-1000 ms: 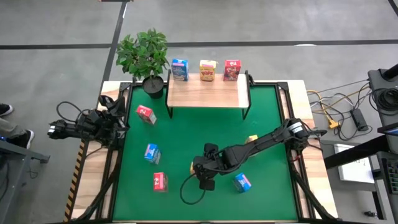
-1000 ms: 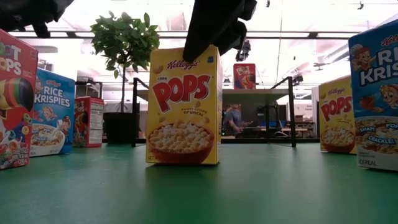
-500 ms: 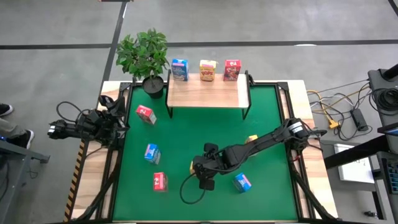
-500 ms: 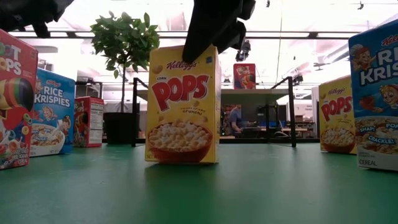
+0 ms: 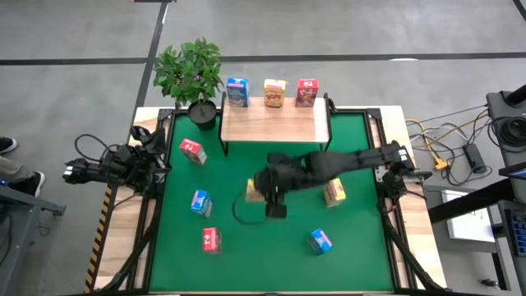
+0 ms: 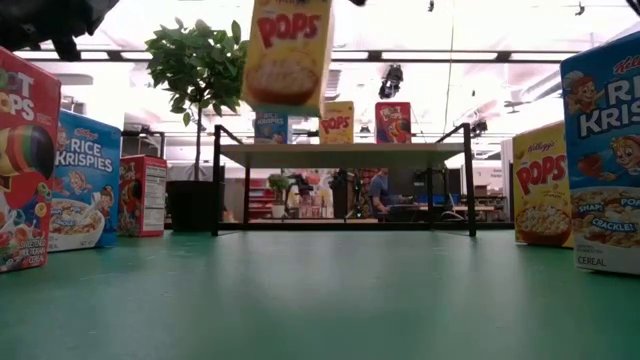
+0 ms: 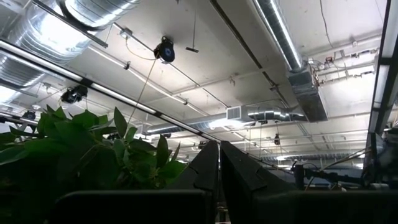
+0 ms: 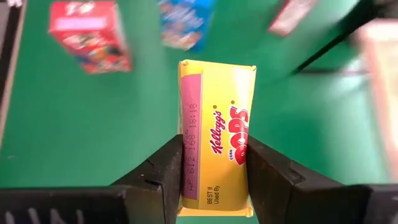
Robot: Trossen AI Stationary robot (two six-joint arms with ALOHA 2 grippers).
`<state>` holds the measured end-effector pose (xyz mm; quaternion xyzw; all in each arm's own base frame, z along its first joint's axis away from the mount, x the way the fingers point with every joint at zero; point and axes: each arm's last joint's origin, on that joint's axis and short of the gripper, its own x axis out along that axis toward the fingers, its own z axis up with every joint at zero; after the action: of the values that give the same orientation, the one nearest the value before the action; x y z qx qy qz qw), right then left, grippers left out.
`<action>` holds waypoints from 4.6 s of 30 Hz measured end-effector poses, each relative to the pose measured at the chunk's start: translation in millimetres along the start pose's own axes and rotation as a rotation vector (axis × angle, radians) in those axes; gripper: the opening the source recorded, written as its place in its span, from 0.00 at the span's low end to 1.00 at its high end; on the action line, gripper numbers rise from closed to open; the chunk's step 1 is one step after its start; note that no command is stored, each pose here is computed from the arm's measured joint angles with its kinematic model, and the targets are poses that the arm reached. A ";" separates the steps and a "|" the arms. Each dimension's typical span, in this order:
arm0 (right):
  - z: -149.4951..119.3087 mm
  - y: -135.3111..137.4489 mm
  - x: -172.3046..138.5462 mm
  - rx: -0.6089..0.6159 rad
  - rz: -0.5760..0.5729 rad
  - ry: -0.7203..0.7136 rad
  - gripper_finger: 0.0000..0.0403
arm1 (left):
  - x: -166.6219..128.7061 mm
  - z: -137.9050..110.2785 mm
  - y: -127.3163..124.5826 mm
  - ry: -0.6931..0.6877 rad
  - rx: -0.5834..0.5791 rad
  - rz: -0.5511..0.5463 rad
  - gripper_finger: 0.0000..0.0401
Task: Stack cereal on shelf
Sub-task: Put the left yellow cereal box on the shelf
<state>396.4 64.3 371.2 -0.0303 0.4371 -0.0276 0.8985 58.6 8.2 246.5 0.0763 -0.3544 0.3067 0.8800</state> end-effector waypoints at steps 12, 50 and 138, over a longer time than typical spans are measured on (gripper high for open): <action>9.9 -141.9 -39.9 -0.251 -0.153 -0.008 0.33 | 0.0 -0.4 -0.2 0.004 0.002 -0.001 0.00; -30.7 -251.1 -27.4 -0.082 -0.092 0.035 0.33 | 0.0 -0.8 -0.5 0.006 0.006 -0.006 0.00; -35.9 -249.3 -27.8 0.151 -0.363 0.179 0.02 | 0.0 -0.8 -0.5 0.007 0.002 -0.006 0.00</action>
<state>345.2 -183.1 390.5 -0.0388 0.4993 -0.2241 0.8360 59.4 8.0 246.0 0.0771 -0.3511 0.3048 0.8820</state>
